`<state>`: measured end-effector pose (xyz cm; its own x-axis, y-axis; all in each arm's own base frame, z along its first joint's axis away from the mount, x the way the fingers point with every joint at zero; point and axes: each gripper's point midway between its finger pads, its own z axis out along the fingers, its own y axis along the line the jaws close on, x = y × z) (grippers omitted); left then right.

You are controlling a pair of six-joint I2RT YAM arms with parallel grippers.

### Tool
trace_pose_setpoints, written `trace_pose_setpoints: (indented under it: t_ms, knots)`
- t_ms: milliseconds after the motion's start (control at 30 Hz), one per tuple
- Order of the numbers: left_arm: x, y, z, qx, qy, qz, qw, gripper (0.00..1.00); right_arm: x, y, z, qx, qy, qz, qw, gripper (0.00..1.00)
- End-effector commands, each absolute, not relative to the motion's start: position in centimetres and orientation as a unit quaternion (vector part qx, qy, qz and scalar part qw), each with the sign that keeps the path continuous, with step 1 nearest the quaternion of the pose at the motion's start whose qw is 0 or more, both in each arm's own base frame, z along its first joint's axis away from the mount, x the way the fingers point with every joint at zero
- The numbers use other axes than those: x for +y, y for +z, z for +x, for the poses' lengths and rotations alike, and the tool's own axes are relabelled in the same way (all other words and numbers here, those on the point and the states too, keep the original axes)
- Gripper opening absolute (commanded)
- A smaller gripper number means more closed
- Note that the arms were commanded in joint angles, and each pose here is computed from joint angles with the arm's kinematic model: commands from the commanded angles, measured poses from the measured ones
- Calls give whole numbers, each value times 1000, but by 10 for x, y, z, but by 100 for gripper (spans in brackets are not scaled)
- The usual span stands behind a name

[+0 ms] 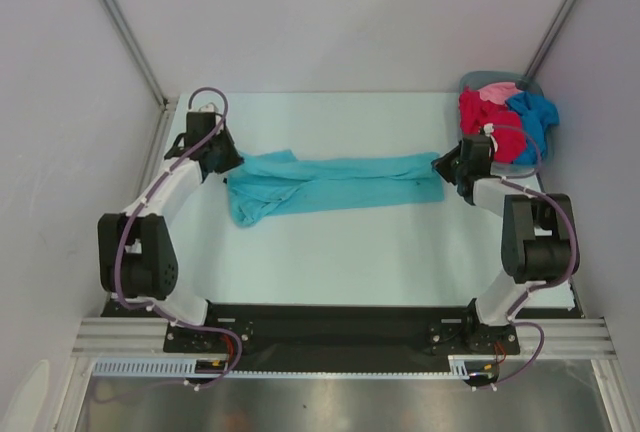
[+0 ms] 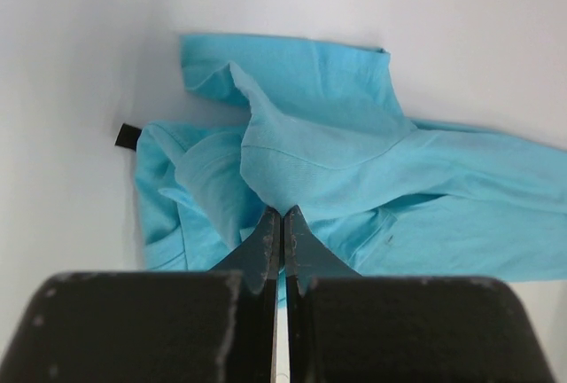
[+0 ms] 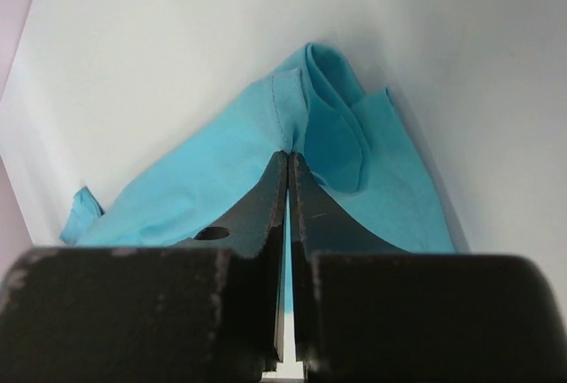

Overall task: Fold and stack the t-shirts
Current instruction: Fold the tshirt

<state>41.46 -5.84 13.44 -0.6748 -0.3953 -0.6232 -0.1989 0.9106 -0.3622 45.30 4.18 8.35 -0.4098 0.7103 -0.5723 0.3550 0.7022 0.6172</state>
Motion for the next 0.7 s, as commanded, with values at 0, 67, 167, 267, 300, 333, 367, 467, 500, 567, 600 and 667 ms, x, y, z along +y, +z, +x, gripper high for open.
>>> trace_pose_setpoints:
  t_ms: [0,67,167,267,300,333,367,467,500,567,600,667]
  knots:
    - [-63,154,445,891,-143,-165,399,0,40,99,484,796,216,326,461,0]
    - [-63,161,457,887,-142,-166,407,0,41,97,498,797,217,326,460,0]
    - [-63,162,475,886,-139,-167,409,0,43,105,518,795,216,321,467,0]
    - [-62,163,498,885,-134,-164,414,0,45,116,545,793,215,311,477,0]
    - [-63,164,503,886,-133,-164,413,0,45,108,551,802,208,308,468,0]
    - [-63,178,514,879,-136,-161,427,0,45,109,558,802,206,306,469,0]
    - [-64,171,520,883,-135,-162,420,0,46,126,572,795,212,300,483,0]
    - [-66,180,537,879,-134,-157,429,0,45,133,593,796,207,292,488,0]
    - [-67,181,541,879,-135,-155,430,0,45,135,597,796,206,289,490,0]
    - [-67,186,551,876,-134,-153,437,0,46,128,605,802,202,286,484,0]
    - [-68,187,553,876,-135,-151,438,0,46,133,611,800,202,282,490,0]
    - [-67,187,555,875,-134,-151,439,0,47,128,613,801,202,280,489,0]
